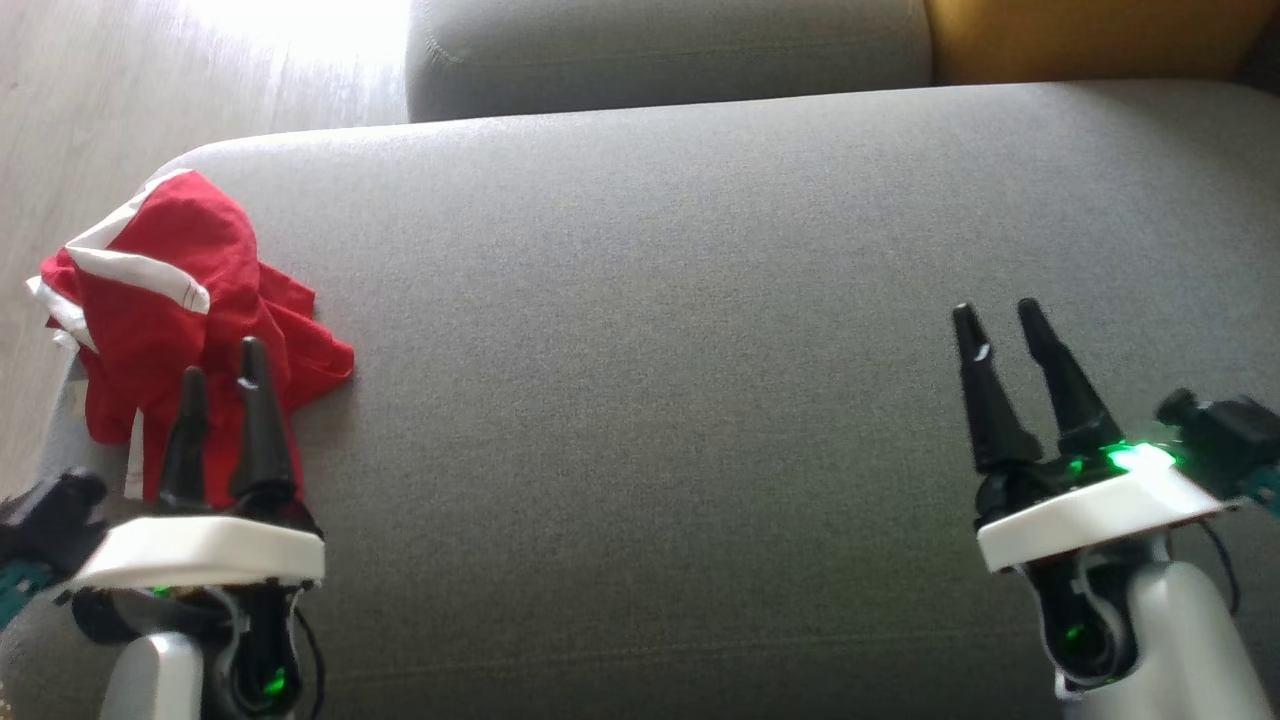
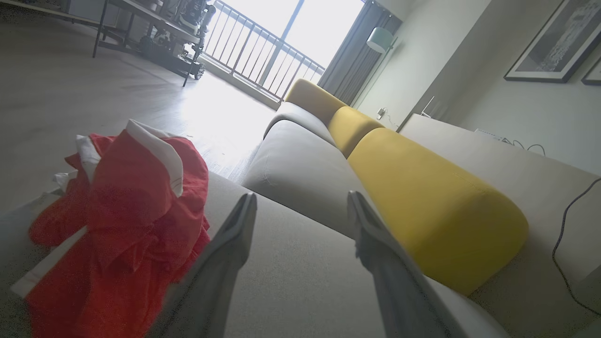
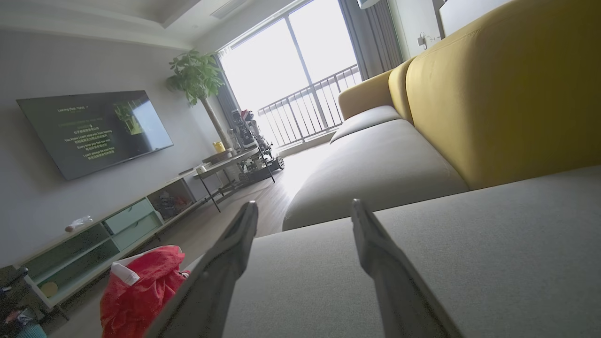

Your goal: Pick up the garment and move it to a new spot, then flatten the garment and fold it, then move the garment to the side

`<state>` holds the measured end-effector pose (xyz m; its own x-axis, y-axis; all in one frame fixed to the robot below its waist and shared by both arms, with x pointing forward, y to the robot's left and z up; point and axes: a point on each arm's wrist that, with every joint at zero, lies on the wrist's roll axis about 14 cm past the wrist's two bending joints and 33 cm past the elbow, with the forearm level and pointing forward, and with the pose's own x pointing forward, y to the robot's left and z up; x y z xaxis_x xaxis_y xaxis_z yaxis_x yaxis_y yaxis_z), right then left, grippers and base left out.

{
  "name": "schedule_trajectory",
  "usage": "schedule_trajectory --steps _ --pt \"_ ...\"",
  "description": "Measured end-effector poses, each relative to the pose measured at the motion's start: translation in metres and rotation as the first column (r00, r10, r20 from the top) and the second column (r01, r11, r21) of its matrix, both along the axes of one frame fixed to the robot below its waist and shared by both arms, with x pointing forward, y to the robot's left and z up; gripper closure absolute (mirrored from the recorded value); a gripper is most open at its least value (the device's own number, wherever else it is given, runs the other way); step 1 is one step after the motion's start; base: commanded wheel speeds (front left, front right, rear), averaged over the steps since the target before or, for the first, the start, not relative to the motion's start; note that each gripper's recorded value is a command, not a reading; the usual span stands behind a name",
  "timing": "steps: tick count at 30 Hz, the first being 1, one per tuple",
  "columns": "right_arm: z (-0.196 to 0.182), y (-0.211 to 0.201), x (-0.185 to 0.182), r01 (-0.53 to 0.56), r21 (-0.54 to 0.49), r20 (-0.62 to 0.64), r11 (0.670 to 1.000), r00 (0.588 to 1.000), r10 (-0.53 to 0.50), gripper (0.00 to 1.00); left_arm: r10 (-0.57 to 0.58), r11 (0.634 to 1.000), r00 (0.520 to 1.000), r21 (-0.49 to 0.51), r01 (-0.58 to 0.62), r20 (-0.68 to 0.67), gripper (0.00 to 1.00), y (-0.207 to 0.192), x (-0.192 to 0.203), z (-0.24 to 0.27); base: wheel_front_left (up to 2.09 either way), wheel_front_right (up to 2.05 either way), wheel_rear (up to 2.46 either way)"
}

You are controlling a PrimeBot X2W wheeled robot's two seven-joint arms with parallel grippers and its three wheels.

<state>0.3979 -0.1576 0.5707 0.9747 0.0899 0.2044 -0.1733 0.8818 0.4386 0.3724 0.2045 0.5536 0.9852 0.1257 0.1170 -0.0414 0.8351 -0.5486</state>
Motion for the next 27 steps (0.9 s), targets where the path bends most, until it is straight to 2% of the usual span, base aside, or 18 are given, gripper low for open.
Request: schedule_trajectory --steps 7,11,14,23,27 --pt "-0.006 0.008 -0.001 -0.008 -0.107 -0.002 0.994 1.0 0.008 0.0 0.0 0.979 0.996 0.204 0.017 -0.084 0.0 -0.009 -0.005 -0.019 0.0 0.0 0.0" --pt "-0.005 0.01 -0.002 -0.005 -0.156 0.011 0.988 1.0 0.007 0.0 -0.002 0.95 0.993 0.308 0.04 -0.122 0.0 -0.015 -0.007 -0.029 0.0 0.0 0.0" --pt "-0.004 0.009 -0.003 0.003 -0.187 0.02 0.982 1.0 0.001 0.0 -0.002 0.916 0.989 0.397 0.06 -0.146 0.0 -0.018 -0.009 -0.037 0.0 0.0 0.0" --pt "-0.016 -0.006 -0.006 0.055 -0.289 0.007 0.956 0.998 -0.056 0.0 -0.007 0.853 0.983 0.512 0.101 -0.182 0.0 -0.027 -0.015 -0.054 0.0 0.0 0.0" --pt "-0.029 -0.009 -0.008 0.057 -0.336 -0.018 0.94 0.998 -0.067 0.0 -0.02 0.812 0.983 0.57 0.123 -0.183 0.0 -0.032 -0.016 -0.058 0.0 0.0 0.0"
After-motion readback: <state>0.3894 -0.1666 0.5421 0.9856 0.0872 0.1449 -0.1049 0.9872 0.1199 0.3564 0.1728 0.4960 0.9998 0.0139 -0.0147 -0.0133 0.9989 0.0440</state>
